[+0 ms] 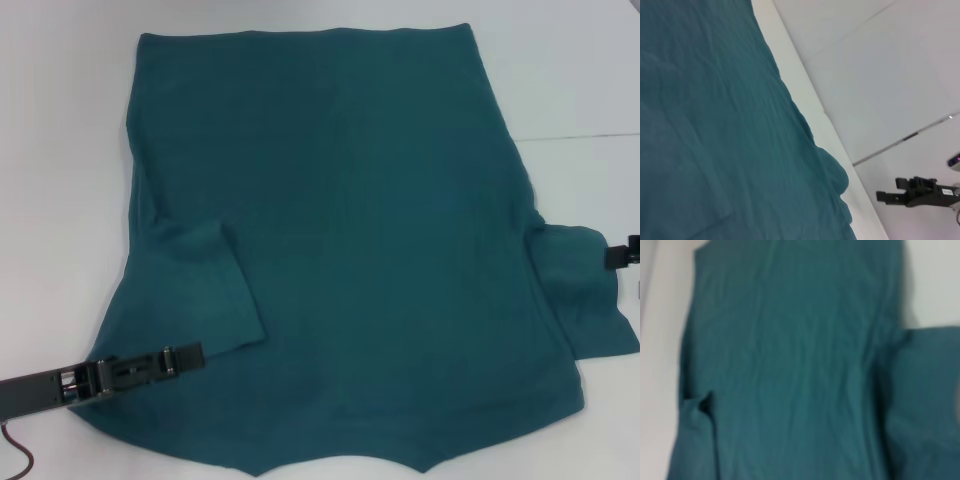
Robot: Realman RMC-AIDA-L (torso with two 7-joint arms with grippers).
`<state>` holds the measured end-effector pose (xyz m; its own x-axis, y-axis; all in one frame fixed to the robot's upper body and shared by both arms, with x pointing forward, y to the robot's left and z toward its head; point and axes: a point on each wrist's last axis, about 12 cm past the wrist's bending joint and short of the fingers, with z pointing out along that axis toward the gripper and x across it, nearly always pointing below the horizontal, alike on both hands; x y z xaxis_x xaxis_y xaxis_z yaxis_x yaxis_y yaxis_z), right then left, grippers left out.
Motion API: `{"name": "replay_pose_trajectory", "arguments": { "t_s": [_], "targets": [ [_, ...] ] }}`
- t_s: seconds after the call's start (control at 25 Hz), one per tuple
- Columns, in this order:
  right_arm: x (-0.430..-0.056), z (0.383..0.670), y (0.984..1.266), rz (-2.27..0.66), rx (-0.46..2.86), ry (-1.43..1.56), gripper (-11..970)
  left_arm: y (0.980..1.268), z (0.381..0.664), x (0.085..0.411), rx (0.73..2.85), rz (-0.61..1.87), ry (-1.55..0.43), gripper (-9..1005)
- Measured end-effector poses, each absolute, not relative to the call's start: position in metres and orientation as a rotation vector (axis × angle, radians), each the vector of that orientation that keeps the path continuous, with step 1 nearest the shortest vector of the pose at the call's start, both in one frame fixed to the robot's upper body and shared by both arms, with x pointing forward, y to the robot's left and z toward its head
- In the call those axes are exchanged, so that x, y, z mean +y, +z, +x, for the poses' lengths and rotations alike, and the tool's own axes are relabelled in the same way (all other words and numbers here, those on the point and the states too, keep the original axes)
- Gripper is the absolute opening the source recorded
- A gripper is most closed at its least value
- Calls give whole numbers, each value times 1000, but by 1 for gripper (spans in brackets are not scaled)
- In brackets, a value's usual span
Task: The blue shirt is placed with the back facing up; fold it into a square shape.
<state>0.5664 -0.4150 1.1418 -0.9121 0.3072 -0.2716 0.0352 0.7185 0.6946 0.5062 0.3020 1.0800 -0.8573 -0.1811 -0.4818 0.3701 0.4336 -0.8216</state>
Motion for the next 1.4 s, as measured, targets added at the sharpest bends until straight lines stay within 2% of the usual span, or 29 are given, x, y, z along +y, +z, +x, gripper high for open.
{"name": "replay_pose_trajectory", "arguments": {
  "t_s": [0.28,0.48,0.88,1.4],
  "targets": [
    [-429,567,1148,282,2552,912,856,1078,507,299,2175,136,-1443,906],
    [-429,574,1138,279,2517,819,845,1078,511,297,2177,119,-1446,906],
    [-412,586,1110,325,2472,681,823,1079,515,294,2176,97,-1458,906],
    [-383,605,1091,344,2451,672,793,1078,514,292,2163,73,-1478,906]
  ]
}}
